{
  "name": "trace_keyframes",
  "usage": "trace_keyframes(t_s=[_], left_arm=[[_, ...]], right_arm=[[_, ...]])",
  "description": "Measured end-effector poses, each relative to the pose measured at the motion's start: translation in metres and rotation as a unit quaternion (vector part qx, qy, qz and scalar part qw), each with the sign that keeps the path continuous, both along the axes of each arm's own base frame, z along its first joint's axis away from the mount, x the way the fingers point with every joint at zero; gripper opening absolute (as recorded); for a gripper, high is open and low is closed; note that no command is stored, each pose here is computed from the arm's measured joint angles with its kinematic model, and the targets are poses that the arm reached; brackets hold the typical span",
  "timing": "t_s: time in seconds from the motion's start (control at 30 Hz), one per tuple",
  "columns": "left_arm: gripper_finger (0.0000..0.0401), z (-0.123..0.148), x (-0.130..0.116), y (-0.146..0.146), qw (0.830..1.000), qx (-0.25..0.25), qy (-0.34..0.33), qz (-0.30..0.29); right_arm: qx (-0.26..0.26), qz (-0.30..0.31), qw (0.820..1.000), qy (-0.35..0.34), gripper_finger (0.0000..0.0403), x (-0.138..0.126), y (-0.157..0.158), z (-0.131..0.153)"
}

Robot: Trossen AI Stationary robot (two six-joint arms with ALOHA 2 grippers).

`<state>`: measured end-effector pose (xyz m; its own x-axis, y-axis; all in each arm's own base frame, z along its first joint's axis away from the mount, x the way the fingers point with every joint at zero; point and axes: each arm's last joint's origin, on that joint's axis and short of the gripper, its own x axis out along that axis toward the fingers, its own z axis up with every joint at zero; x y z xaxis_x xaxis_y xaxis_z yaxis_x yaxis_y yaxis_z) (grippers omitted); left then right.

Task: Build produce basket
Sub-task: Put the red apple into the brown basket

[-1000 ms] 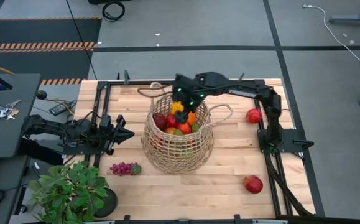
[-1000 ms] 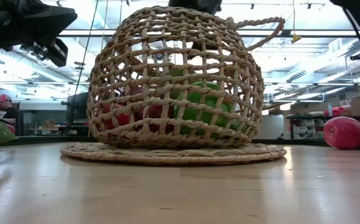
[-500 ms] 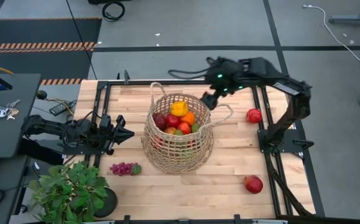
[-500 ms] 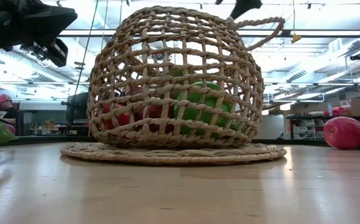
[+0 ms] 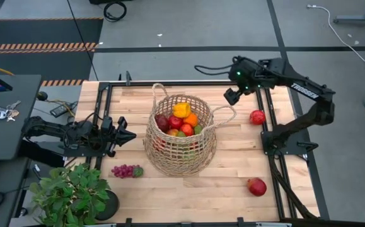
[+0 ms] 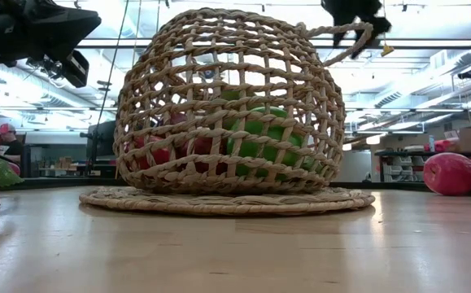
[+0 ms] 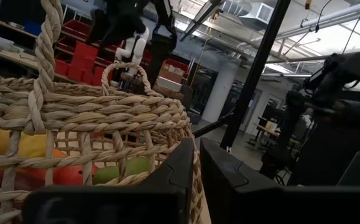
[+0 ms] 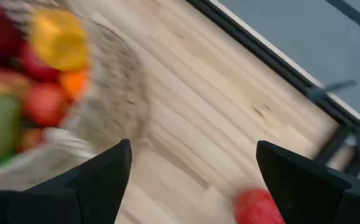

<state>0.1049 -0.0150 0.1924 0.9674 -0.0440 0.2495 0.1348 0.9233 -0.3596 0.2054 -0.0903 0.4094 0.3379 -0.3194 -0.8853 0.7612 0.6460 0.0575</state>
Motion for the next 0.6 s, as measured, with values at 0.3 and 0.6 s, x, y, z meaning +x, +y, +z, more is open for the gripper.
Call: trace_keyframes(t_s=[0.3, 0.6], left_arm=[[0.0028, 0.0, 0.0, 0.0, 1.0, 0.0, 0.0, 0.0], [0.0035, 0.0, 0.0, 0.0, 1.0, 0.0, 0.0, 0.0]], right_arm=[[-0.034, -0.158, 0.985, 0.065, 0.0349, -0.036, -0.015, -0.045], [0.106, -0.221, 0.962, 0.124, 0.0349, -0.058, -0.047, -0.092]])
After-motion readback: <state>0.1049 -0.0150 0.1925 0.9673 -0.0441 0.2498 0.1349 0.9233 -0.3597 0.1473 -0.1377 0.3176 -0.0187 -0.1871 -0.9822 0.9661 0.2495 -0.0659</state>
